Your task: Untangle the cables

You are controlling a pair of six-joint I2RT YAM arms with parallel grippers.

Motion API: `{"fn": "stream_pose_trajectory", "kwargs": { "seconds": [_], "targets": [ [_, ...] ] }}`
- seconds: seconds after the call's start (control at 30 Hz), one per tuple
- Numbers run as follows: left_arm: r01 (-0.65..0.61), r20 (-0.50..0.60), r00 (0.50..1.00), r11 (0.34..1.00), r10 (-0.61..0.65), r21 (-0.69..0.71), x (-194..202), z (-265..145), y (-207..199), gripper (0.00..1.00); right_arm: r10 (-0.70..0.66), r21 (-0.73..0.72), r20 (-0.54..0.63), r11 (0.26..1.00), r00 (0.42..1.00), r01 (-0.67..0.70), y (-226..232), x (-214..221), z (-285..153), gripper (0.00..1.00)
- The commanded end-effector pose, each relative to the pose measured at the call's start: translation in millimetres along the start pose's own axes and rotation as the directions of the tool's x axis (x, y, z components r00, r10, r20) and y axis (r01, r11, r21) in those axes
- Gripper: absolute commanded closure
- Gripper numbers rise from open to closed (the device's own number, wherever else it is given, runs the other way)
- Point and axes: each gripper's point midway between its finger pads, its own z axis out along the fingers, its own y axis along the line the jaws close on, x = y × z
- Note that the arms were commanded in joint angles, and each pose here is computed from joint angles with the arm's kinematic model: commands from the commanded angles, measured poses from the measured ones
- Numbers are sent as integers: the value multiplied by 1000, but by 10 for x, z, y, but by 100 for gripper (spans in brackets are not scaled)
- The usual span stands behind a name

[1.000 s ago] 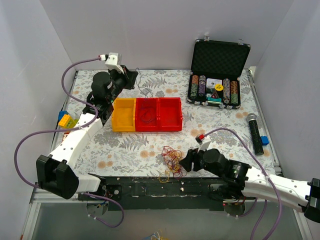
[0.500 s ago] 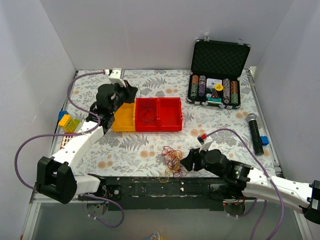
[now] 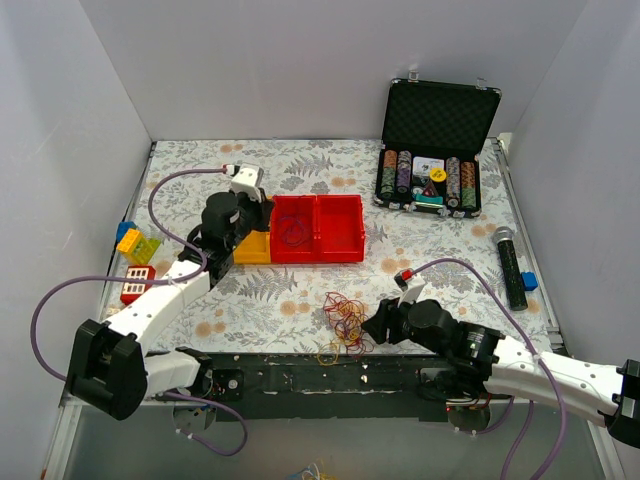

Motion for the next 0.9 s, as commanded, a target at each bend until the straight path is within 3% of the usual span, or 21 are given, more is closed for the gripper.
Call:
{"fn": "stream_pose_trajectory", "kwargs": {
  "seconds": [0.0, 0.23, 0.7, 0.87],
  "targets": [
    [-163, 73, 984, 986, 165, -35, -236, 6, 24, 100, 19, -20, 17, 1000, 1000, -19, 54, -39, 5, 42],
    [-370, 7, 929, 928, 370, 42, 118, 14, -313, 100, 30, -22, 15, 999, 999, -30, 41, -4, 21, 43],
    [-419, -113, 901, 908, 419, 24, 350, 710, -298, 100, 65, -29, 47, 998, 997, -64, 59, -66, 11, 43],
    [-441, -215, 876, 898, 433, 12, 682, 888, -191, 100, 88, -33, 56, 996, 995, -86, 31, -30, 34, 43]
  ]
}}
